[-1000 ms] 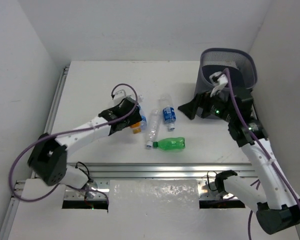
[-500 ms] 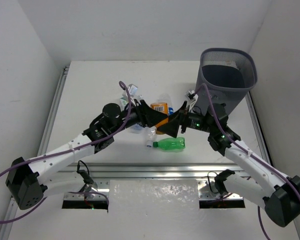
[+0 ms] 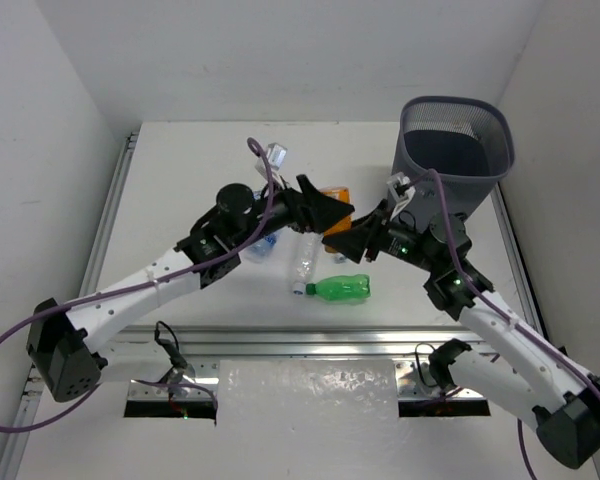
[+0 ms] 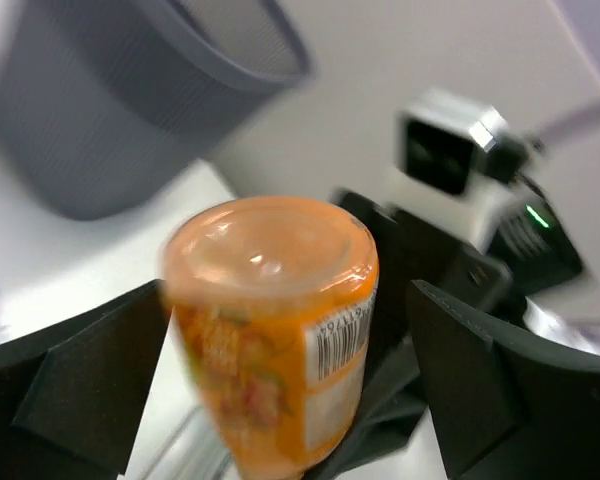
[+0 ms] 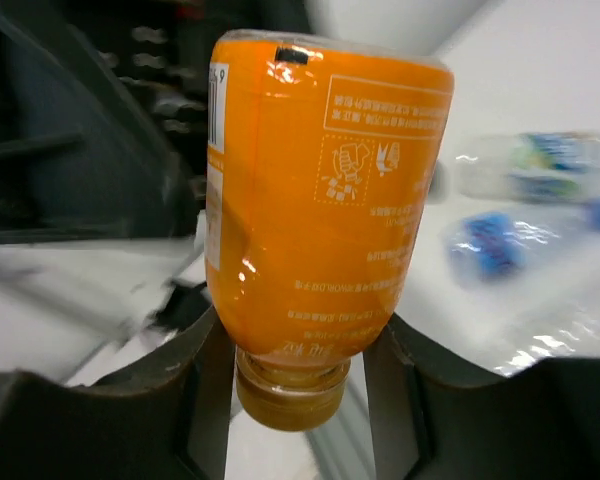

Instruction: Put the plastic bottles in the bin

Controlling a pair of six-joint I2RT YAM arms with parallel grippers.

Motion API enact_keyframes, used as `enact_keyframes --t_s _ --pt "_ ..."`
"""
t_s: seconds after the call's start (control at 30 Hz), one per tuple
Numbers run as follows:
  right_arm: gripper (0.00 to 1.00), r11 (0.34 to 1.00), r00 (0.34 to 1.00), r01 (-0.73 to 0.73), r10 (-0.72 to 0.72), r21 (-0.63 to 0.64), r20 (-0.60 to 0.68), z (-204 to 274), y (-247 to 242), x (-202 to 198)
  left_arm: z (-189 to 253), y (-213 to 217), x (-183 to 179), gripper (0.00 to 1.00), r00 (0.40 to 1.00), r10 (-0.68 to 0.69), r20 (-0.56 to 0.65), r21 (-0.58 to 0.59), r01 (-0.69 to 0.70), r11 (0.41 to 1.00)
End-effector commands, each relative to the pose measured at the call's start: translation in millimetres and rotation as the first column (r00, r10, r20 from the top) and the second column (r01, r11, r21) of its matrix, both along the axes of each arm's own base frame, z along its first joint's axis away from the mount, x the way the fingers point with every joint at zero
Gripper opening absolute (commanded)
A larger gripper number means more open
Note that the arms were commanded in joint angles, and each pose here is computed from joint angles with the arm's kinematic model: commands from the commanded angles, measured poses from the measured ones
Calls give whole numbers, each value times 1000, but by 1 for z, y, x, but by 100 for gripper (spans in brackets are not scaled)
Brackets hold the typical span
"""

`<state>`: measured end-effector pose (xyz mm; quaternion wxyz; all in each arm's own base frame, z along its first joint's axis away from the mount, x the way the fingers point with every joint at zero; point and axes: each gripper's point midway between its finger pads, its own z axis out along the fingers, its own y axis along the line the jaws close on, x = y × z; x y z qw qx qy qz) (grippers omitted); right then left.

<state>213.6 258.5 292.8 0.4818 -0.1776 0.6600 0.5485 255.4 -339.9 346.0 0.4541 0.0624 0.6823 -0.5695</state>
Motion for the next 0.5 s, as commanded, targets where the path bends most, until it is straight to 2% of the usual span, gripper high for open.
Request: enact_keyframes --t_s 0.0,0.03,0.07,0.1,0.13,0.17,0.2,0.23,0.27,0.3,0.33,0.37,0.47 --pt "0 909 918 394 -396 -137 14 12 -51 44 20 58 50 100 917 400 6 205 -393 896" --pt "0 855 872 481 -490 -195 -2 8 -68 53 16 83 64 100 855 518 -6 265 -498 825" --pt "0 802 825 558 -565 -212 31 30 -85 60 -3 115 73 100 779 627 -20 378 -575 726" --pt "0 674 725 650 -688 -352 22 6 -115 75 5 148 92 100 707 707 -19 392 -645 656" --pt "0 623 683 698 -728 -353 64 31 -129 81 -6 171 96 100 661 750 -25 449 -663 599" --pt "0 570 642 723 -763 -392 74 31 -143 87 -7 187 102 100 635 772 -17 467 -678 568" --pt "0 483 577 740 -814 -469 71 19 -167 98 -10 213 112 100 585 811 -5 490 -705 512" --pt "0 449 547 749 -834 -488 72 20 -180 105 -16 224 117 100 562 827 6 518 -709 478" --pt "0 421 513 774 -854 -472 81 40 -193 112 -24 233 120 100 565 825 31 559 -694 454" --pt "0 367 459 788 -885 -494 75 41 -216 119 -36 245 133 100 551 834 29 596 -679 428" --pt "0 355 457 768 -887 -533 66 34 -220 133 -45 243 139 100 578 816 9 617 -645 450" --pt "0 337 436 787 -897 -516 79 54 -228 139 -63 245 150 100 588 809 -4 664 -603 442" --pt "15 250 361 790 -928 -559 95 67 -260 173 -101 258 175 100 588 807 -45 756 -509 413"
